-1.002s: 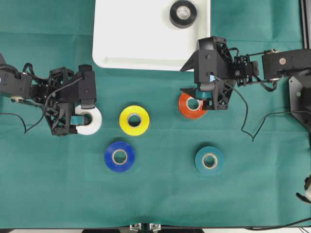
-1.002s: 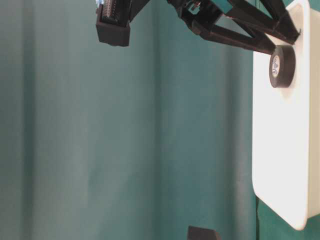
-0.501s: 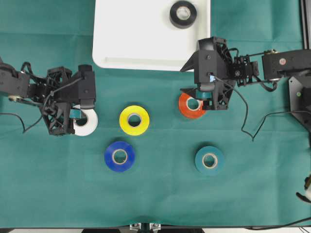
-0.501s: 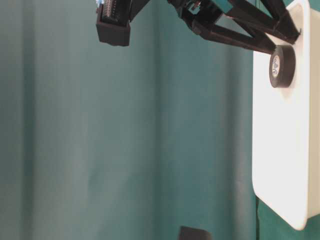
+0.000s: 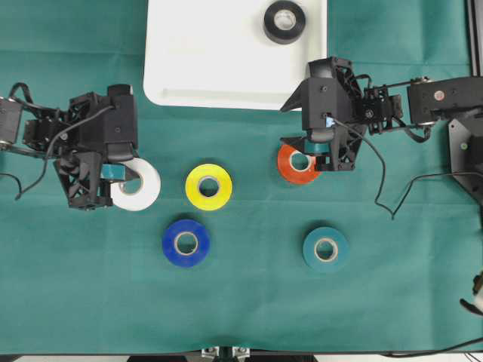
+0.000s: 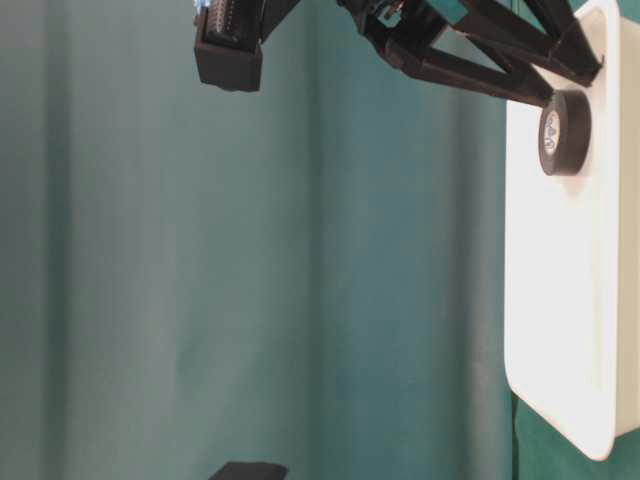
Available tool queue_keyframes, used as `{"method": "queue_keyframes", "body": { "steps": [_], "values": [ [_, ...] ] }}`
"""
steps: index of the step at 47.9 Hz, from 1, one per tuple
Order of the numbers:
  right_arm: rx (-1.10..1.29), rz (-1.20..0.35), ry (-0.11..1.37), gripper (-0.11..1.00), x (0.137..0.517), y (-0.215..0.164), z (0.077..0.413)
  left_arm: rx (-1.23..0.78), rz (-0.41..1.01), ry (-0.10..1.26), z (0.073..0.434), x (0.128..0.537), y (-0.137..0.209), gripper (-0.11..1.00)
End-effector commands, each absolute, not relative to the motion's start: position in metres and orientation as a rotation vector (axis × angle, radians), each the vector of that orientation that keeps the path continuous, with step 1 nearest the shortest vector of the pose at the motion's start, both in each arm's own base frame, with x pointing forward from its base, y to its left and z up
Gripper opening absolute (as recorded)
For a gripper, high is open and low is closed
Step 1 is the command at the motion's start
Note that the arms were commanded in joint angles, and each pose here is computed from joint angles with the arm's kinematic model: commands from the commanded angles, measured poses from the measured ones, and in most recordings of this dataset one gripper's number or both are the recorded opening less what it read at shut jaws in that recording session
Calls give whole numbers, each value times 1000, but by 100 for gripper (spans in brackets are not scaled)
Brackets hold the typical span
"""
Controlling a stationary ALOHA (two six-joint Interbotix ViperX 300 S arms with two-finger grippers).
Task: Put the tape alternately from left to right into the white case.
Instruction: 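Grasp the white tape roll with the left gripper and lift it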
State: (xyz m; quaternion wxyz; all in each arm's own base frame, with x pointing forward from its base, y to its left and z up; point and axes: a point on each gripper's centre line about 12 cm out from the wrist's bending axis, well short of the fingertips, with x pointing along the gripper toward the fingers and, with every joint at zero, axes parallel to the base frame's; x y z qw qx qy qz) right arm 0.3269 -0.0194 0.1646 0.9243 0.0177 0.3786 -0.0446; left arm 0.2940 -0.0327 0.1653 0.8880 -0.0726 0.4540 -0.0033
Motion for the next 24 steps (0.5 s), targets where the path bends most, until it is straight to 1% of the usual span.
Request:
{"method": "queue_keyframes", "body": {
  "steps": [1,12,24],
  "values": [
    [39,-87,750,68,330,-18,172,-151,-13,890,181,299,-33,-3],
    [39,-87,748,68,330,-18,172,-140,19,867,184,306,-17,-3],
    [39,-87,747,68,331,-18,172,-63,65,796,198,318,18,-3]
  ]
}}
